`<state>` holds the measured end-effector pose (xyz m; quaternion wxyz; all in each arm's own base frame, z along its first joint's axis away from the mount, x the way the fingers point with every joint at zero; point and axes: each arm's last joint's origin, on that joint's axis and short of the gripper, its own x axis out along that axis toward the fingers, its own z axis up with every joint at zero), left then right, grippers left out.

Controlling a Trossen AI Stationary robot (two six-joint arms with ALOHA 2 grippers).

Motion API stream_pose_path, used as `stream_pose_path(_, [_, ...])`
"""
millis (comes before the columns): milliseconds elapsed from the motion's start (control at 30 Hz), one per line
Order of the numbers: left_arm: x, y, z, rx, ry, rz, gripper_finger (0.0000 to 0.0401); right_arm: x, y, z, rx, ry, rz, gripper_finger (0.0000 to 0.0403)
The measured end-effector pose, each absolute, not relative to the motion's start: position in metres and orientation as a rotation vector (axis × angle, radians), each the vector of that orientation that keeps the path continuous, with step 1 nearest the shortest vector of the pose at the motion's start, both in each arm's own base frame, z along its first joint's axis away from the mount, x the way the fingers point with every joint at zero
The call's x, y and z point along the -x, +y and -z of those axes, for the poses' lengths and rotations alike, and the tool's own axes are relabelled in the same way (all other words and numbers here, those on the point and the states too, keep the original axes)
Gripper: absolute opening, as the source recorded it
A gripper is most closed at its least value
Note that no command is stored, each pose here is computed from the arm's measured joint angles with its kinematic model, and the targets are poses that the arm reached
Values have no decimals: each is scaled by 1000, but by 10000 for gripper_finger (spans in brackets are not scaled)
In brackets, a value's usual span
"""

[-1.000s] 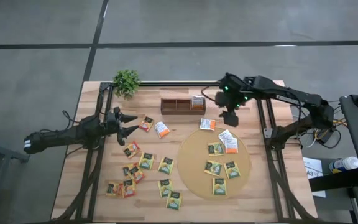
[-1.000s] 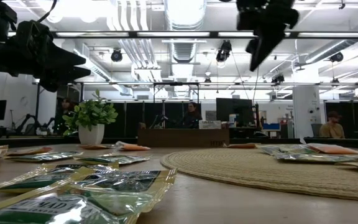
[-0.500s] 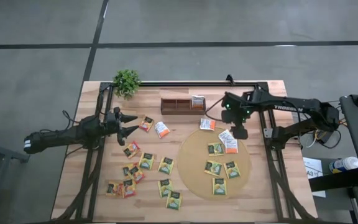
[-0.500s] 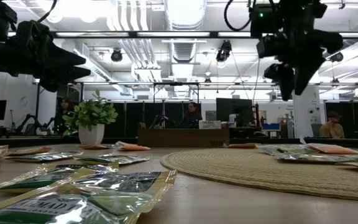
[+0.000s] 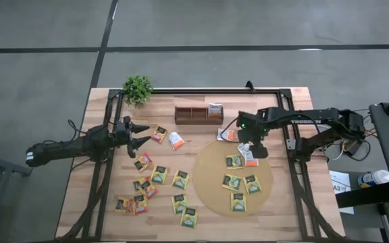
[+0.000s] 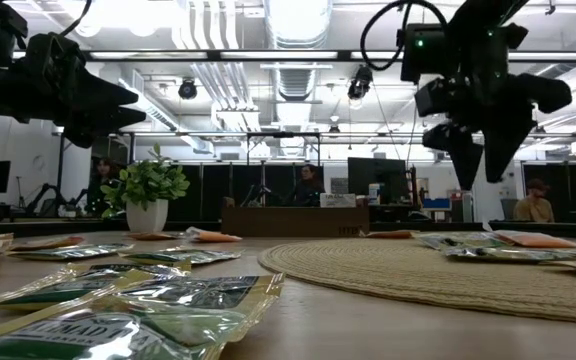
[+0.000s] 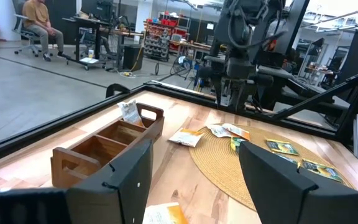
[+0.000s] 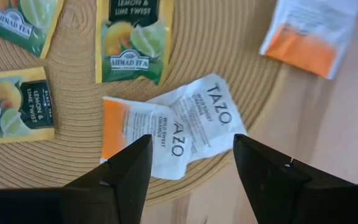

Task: Pick & Place Tea
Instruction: Put the white tea bag into the right section of the wooden organizer

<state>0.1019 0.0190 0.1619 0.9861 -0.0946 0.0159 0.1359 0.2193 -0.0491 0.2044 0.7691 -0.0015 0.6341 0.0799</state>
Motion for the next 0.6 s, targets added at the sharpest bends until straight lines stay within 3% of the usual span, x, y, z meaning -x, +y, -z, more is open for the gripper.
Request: stream_pose_path(600, [-102,19,-162,190,32,-273,233,-239,-44,-158,-53,1538,-192,219])
